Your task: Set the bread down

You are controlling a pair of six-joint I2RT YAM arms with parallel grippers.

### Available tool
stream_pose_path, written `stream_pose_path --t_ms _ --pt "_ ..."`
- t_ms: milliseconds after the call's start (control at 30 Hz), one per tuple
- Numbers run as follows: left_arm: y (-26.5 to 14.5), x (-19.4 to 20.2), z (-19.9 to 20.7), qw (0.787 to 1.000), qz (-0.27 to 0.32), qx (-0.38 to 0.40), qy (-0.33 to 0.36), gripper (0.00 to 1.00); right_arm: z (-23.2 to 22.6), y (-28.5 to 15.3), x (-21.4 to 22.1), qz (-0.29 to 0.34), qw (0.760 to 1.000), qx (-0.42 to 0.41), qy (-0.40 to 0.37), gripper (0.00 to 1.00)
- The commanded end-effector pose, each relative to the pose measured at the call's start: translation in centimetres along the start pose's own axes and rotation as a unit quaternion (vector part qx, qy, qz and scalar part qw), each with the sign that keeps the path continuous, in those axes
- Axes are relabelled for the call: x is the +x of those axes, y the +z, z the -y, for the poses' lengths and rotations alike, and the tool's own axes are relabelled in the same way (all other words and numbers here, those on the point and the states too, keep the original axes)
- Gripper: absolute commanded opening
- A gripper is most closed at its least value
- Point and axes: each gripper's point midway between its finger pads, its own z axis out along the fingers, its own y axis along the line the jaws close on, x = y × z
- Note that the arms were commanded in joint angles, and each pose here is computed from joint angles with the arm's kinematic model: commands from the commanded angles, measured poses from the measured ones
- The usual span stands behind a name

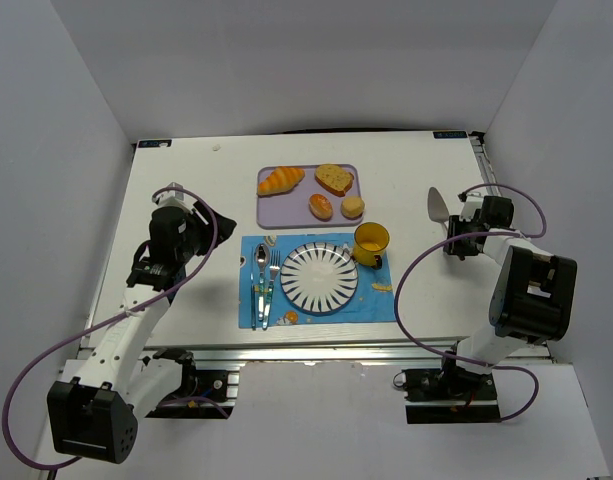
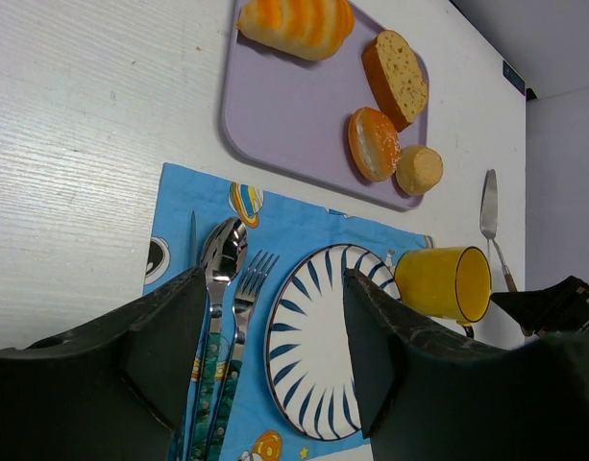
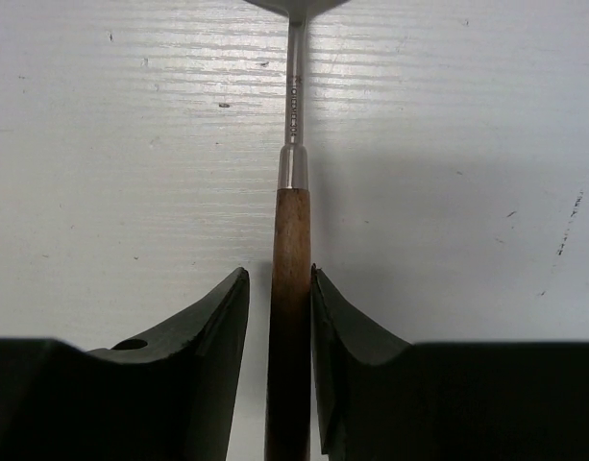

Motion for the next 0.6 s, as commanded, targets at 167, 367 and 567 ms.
stream_pose_path --t_ms 167,367,567 --pt "-0.22 0.06 0.02 1.000 0.004 0.002 0.000 0.69 0.56 -0.61 -1.77 0.032 0.999 0.013 -0.010 0.35" --pt "-0.18 0.13 -0.01 1.000 0.003 0.002 0.000 0.69 0.48 -0.61 -1.27 0.030 0.999 0.013 -0.013 0.34" --pt "-0.18 0.18 -0.02 1.000 0.002 0.003 0.001 0.69 0.53 -0.62 -1.01 0.029 0.999 0.016 -0.013 0.32"
